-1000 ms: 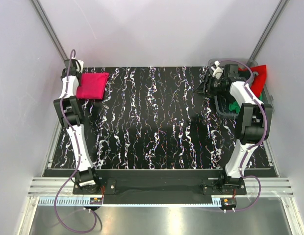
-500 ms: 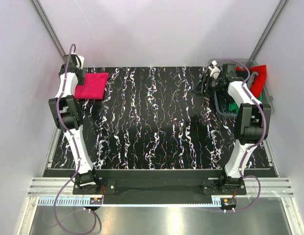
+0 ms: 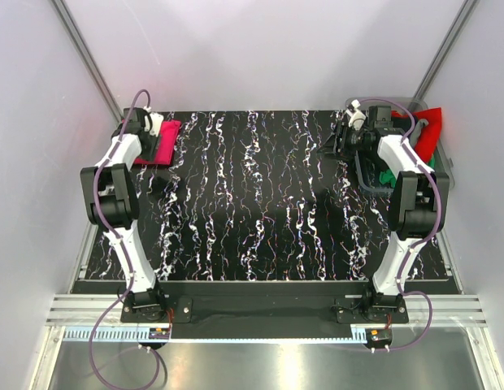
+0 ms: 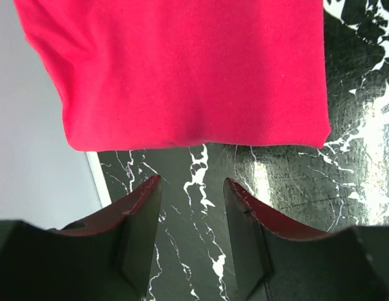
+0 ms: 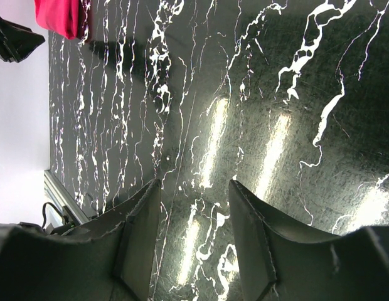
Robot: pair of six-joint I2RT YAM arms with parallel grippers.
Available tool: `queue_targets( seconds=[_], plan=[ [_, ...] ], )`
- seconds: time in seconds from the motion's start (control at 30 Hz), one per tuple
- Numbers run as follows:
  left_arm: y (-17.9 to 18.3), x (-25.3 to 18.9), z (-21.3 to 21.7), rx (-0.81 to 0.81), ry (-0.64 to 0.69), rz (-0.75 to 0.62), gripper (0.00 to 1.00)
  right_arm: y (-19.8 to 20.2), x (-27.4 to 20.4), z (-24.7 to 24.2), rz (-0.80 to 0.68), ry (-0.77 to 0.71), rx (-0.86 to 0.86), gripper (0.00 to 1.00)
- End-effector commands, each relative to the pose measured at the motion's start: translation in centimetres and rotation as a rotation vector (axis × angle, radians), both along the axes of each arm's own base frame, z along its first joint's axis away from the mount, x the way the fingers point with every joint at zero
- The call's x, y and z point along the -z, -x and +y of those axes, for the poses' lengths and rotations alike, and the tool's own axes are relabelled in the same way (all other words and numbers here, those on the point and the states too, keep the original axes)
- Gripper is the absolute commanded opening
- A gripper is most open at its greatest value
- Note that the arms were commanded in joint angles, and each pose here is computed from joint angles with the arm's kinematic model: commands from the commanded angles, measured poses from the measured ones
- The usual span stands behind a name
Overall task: Fold and stack the t-shirts
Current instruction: Neatly place the folded tshirt to the corner
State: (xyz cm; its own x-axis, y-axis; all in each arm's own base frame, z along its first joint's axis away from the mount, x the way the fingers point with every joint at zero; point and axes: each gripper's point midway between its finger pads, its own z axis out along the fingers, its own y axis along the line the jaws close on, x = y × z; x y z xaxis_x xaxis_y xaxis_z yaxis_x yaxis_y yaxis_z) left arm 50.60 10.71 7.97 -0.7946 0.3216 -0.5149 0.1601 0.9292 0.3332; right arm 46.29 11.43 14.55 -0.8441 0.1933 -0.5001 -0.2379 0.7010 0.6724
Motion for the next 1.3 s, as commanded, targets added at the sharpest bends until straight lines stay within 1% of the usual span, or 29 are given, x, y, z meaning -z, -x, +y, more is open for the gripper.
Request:
queue_targets(
  seconds=[0.0,0.03,0.23,0.4,0.63,0.83,0.9,1.1,1.17,1.23,1.27],
  plan=[
    [-0.7,-0.1,-0.4,0.011,0.051,-0.013,0.49,0.0,-0.6,0.5,-0.034,-0.008,-0.019,0.54],
    [-1.0,-0.1,-0.4,0.011,0.053,-0.012,0.48,0.1,-0.6,0.5,-0.034,-0.007,-0.018,0.54],
    [-0.9,3.0,-0.7,0.016,0.089,0.077,0.46,0.5,-0.4,0.3,-0.035,0.012,-0.014,0.54],
    [-1.0,4.4,-0.8,0.014,0.100,0.103,0.46,0.8,-0.3,0.2,-0.040,0.025,-0.012,0.54],
    [-2.6,6.1,-0.4,-0.011,0.098,0.115,0.46,0.9,-0.3,0.0,-0.041,0.034,-0.009,0.55],
    [-4.5,6.5,0.1,-0.019,0.086,0.098,0.47,0.7,-0.2,0.0,-0.045,0.039,-0.008,0.55],
    [-5.3,6.0,0.2,-0.015,0.077,0.079,0.47,0.7,-0.2,0.0,-0.042,0.038,-0.009,0.55],
    [-6.3,5.8,0.4,0.000,0.053,0.066,0.48,0.3,0.0,0.0,-0.039,0.035,-0.008,0.55],
    [-6.4,5.6,0.5,0.002,0.046,0.064,0.52,0.1,-0.1,0.0,-0.043,0.035,-0.008,0.55],
    [-6.5,5.0,0.3,0.009,0.048,0.053,0.54,0.0,0.0,0.0,-0.042,0.036,-0.007,0.55],
    [-6.4,4.6,0.0,0.021,0.058,0.049,0.58,0.0,-0.1,0.0,-0.046,0.034,-0.012,0.55]
  ],
)
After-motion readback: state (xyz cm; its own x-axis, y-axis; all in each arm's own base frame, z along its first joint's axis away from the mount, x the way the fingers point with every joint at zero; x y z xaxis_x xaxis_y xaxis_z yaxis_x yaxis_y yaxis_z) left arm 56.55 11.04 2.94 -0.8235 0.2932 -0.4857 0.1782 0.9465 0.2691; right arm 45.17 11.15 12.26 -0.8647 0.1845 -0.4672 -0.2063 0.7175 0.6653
